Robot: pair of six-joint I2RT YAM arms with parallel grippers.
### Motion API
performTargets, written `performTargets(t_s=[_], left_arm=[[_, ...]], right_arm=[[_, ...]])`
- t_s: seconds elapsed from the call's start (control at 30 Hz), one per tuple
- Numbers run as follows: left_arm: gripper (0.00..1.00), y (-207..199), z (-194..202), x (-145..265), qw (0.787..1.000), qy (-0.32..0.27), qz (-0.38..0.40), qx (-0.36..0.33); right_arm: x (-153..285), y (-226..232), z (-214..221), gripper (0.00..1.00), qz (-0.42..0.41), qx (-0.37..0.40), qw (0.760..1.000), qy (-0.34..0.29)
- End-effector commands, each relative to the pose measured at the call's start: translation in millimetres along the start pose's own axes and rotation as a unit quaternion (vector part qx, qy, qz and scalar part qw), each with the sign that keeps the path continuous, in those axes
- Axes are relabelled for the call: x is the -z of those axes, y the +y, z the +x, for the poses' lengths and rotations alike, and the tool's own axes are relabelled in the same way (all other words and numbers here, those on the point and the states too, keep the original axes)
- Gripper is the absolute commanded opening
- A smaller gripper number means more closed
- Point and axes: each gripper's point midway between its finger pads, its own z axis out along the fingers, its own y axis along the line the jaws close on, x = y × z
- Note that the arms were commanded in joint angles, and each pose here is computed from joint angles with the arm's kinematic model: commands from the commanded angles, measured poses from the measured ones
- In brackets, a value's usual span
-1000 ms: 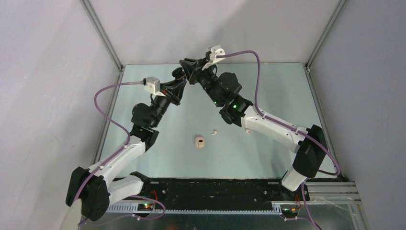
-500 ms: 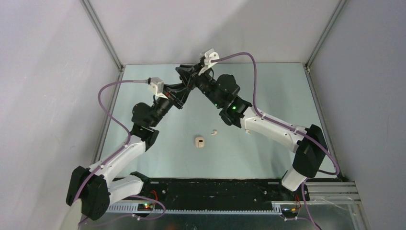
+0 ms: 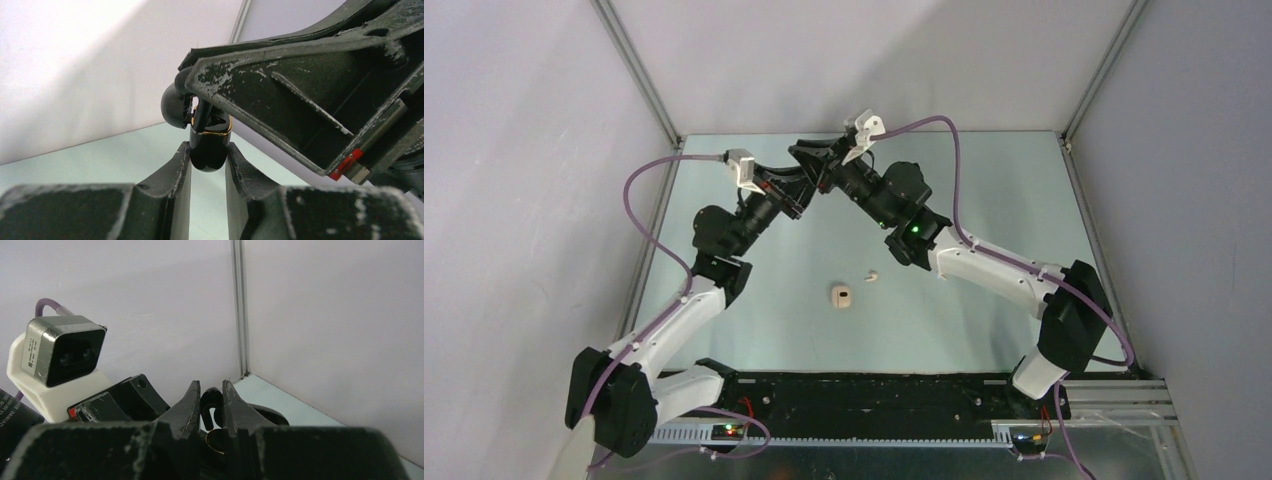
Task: Insert the wireless bluetooth earbuds into the charging case
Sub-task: Place the left earbud in the left side groove of the charging case.
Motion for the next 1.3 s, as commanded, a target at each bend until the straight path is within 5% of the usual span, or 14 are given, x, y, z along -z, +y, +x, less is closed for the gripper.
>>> performTargets(t_s=[0.0, 1.27], left_arm=[[0.0, -14.6, -28.6, -6.5, 0.999, -0.033, 0.027, 0.001], [0.0, -6.5, -39.3, -7.1, 0.999, -0.045, 0.011, 0.006]], right_arm=[[3.8, -3.1, -43.2, 0.0, -0.002, 0.011, 0.998, -0.057], [7.6, 1.6, -41.1, 0.0, -0.026, 0.017, 0.998, -0.045]])
